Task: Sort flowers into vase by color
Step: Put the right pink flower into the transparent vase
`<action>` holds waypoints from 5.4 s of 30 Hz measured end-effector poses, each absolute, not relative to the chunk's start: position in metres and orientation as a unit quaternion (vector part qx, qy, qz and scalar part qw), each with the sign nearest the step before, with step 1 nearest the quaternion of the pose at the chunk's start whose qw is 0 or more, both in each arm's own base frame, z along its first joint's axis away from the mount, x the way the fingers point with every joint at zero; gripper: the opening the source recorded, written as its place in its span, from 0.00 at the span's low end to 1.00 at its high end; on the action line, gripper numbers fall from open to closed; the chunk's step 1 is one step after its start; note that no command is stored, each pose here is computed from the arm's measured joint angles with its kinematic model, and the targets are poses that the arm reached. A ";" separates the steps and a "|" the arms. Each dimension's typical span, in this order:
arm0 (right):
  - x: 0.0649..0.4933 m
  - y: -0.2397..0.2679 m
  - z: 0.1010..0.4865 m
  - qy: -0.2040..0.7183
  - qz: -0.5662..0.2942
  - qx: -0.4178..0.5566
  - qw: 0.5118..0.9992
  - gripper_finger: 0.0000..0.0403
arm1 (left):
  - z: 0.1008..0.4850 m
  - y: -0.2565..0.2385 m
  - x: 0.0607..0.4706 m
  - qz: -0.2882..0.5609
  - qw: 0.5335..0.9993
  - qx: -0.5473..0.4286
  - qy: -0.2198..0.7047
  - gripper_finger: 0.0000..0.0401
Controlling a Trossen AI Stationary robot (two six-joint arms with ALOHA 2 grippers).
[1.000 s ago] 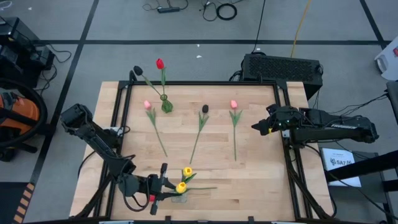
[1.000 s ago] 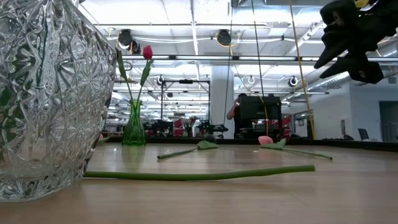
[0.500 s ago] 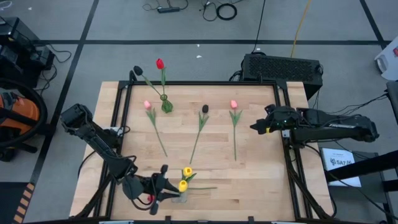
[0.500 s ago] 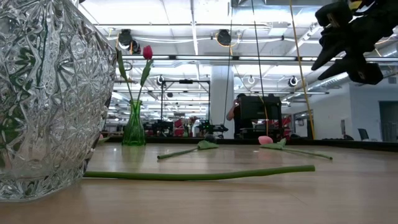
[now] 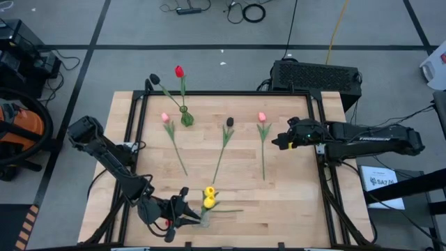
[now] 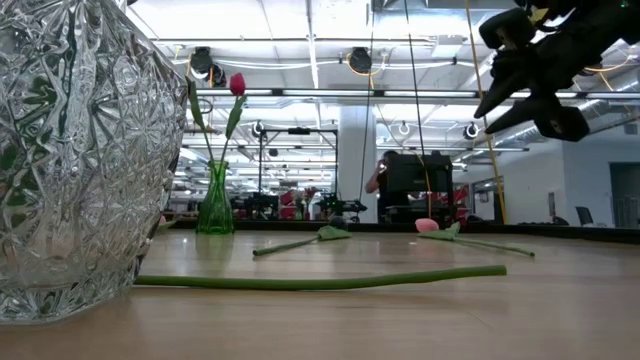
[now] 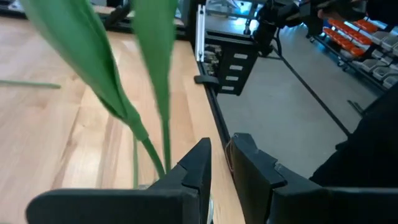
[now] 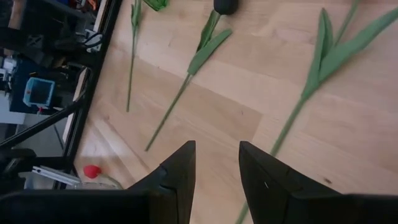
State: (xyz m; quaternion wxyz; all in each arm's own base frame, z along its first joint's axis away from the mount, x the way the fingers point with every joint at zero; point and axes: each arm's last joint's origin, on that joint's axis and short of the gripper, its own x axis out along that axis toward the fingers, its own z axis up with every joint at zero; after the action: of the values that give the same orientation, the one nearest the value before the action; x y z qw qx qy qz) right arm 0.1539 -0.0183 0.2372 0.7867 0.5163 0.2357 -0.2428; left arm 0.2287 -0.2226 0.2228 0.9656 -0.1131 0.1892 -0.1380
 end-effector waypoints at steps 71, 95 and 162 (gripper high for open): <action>0.276 -0.095 0.171 0.462 -0.459 0.462 0.602 0.28 | 0.231 -0.024 0.108 -0.108 0.991 -0.080 0.012 0.17; 0.286 -0.103 0.126 0.490 -0.503 0.440 0.560 0.28 | 0.235 -0.016 0.079 -0.100 0.991 -0.079 -0.035 0.17; 0.308 0.258 0.298 -0.208 0.052 0.002 0.977 0.00 | 0.235 -0.013 0.079 -0.051 0.995 -0.082 -0.040 0.17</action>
State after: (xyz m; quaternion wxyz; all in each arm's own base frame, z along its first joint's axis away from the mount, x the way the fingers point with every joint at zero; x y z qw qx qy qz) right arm 0.3078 0.2582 0.2976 0.9768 0.0022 -0.2076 0.0519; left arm 0.0793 -0.0130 0.2355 0.9946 -0.0815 -0.0397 -0.0505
